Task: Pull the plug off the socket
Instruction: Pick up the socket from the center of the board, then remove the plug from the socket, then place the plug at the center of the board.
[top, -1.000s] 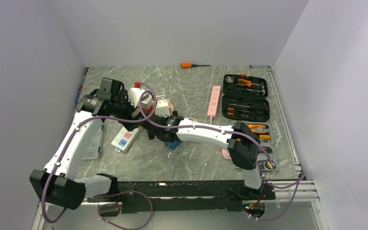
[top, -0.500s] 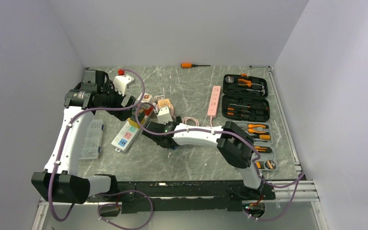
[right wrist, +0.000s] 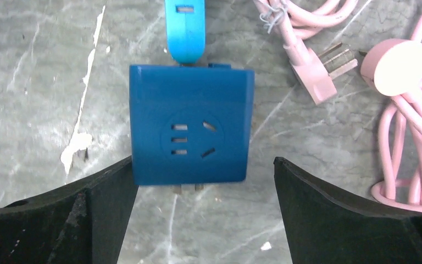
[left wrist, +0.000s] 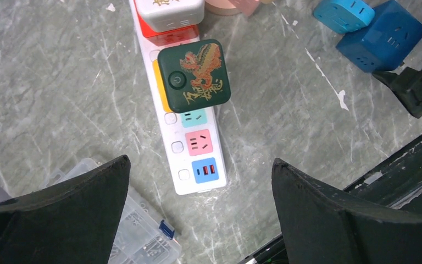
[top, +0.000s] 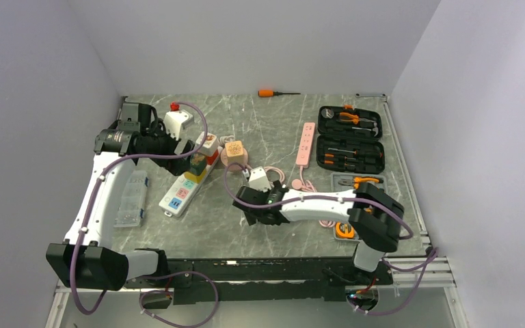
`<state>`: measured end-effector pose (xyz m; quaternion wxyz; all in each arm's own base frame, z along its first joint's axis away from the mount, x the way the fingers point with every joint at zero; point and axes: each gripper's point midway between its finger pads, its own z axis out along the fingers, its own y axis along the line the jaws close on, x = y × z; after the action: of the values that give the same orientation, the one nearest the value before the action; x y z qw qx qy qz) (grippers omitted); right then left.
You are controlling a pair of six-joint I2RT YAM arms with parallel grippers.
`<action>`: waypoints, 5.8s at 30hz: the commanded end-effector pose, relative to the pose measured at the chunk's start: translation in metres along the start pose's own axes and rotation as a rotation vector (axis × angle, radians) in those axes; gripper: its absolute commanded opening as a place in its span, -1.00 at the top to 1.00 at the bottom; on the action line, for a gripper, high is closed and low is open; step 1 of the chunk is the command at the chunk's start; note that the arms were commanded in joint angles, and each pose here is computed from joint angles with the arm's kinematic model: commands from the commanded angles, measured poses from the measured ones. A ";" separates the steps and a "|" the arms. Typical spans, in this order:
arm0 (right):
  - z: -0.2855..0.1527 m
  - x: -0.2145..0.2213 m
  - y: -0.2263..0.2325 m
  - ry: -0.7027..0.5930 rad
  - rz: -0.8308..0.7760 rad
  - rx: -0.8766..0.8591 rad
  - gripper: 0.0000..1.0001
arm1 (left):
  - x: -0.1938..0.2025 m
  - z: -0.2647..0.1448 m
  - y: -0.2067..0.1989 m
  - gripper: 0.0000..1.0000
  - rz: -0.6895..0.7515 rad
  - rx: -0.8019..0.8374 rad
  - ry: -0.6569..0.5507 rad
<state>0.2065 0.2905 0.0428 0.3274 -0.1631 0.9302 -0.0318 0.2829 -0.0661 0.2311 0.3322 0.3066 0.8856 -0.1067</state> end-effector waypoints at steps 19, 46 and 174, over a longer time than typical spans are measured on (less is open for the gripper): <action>-0.002 -0.039 0.023 -0.114 -0.007 -0.284 -0.90 | -0.013 -0.016 -0.044 -0.99 0.044 0.169 -0.163; -0.137 -0.079 0.013 -0.588 -0.367 -0.727 1.00 | 0.008 -0.060 -0.145 -0.99 0.623 0.554 -0.472; -0.102 -0.062 -0.166 -0.363 0.532 -0.073 -1.00 | 0.019 0.144 -0.303 0.80 0.385 0.771 0.135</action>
<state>0.2291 0.1584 0.1452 0.4481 0.0494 0.8831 0.1296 0.1697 -0.3381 0.1126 0.1617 0.6181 0.7051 -0.3077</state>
